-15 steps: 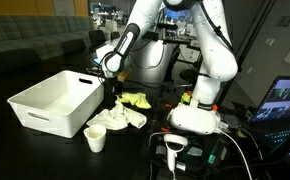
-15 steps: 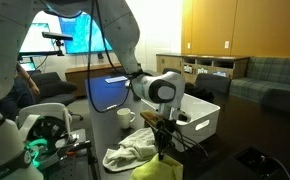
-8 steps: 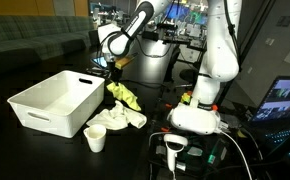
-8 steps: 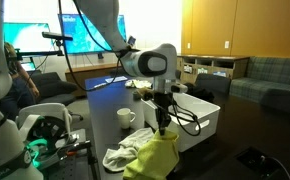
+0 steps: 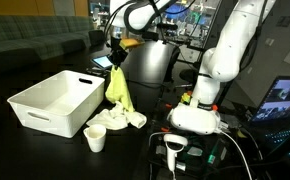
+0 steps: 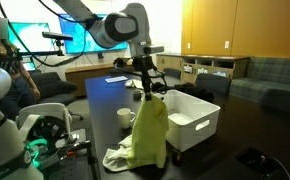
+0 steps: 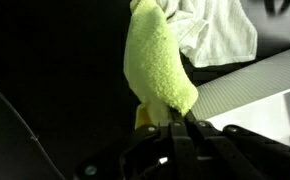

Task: Put the towels in the basket and the tape and marker in the mug

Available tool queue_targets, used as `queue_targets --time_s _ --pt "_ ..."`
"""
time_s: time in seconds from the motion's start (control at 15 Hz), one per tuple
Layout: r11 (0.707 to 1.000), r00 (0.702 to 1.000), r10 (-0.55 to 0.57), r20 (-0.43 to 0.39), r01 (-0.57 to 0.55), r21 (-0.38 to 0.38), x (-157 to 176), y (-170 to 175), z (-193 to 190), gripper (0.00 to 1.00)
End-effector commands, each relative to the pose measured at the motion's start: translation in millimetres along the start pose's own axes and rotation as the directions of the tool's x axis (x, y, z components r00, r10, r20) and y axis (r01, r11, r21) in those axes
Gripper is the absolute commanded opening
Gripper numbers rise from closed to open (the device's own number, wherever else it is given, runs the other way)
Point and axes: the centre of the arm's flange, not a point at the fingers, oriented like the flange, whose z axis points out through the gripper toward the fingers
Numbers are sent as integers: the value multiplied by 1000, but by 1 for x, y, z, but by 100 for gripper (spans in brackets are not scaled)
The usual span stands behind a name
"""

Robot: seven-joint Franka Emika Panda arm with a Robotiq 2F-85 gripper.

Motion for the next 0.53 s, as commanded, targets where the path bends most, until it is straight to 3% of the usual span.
queue_targets --time_s 0.0,0.47 --pt "995 995 80 -59 -77 59 -64 -21 -68 1" --pt "982 984 151 -99 -138 125 -165 -81 -189 1"
